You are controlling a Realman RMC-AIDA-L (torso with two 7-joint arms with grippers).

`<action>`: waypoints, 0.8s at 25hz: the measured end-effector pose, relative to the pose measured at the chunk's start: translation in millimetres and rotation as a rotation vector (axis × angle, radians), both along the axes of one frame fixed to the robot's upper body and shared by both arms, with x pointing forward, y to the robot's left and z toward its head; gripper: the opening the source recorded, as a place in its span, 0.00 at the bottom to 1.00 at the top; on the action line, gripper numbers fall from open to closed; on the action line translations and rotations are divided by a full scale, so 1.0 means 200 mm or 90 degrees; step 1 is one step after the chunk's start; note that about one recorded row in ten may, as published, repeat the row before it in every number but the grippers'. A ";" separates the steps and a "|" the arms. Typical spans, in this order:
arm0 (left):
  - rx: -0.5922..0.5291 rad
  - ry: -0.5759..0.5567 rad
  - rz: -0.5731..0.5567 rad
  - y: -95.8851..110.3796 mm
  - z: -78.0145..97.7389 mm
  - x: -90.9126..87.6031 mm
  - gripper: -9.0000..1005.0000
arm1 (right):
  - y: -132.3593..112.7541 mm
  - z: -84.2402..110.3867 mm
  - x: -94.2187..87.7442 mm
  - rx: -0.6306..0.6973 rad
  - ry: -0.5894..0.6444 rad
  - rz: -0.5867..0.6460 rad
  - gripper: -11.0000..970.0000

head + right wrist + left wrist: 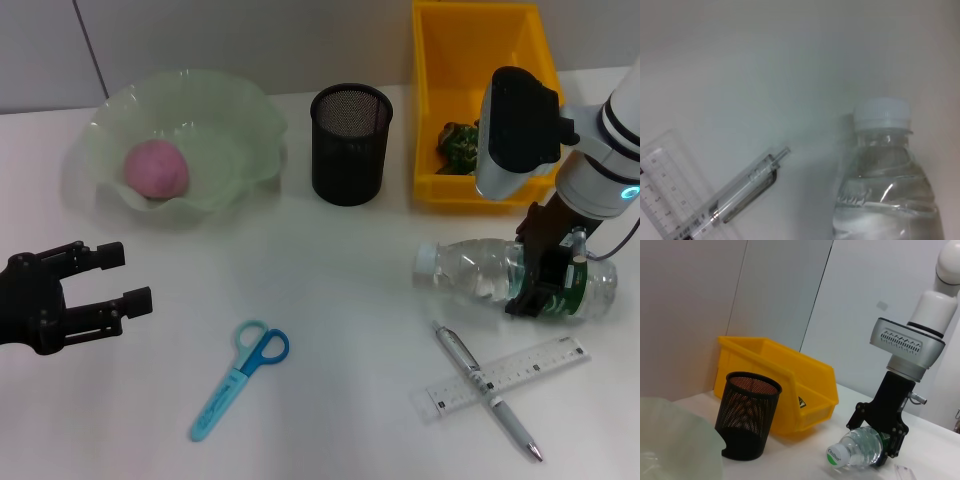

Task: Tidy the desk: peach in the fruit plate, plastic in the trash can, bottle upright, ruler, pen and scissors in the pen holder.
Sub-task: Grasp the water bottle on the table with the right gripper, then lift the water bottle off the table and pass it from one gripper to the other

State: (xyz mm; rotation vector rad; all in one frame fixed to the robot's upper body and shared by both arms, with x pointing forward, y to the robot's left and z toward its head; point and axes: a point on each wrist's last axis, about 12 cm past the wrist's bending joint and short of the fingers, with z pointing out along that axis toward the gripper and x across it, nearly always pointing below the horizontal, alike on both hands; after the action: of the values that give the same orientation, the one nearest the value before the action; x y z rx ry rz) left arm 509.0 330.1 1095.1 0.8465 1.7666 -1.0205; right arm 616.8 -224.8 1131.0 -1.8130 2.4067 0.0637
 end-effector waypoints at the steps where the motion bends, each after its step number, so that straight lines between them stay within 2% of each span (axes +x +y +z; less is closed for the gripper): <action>1: 0.000 0.000 0.000 0.00 0.00 0.00 0.81 | 0.00 0.00 0.00 -0.001 0.000 0.000 0.75; 14: -0.002 -0.003 0.006 0.01 0.01 0.00 0.81 | 0.02 0.01 0.01 0.003 -0.012 0.000 0.75; 20: -0.012 -0.007 0.011 0.01 0.01 0.00 0.81 | 0.06 0.12 0.01 0.078 -0.025 0.014 0.75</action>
State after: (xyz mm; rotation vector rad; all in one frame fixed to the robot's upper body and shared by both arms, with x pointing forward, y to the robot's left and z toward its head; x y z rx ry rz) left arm 509.2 332.4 1097.5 0.8234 1.7494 -1.0178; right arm 618.6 -213.3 1155.4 -1.7698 2.3024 0.1715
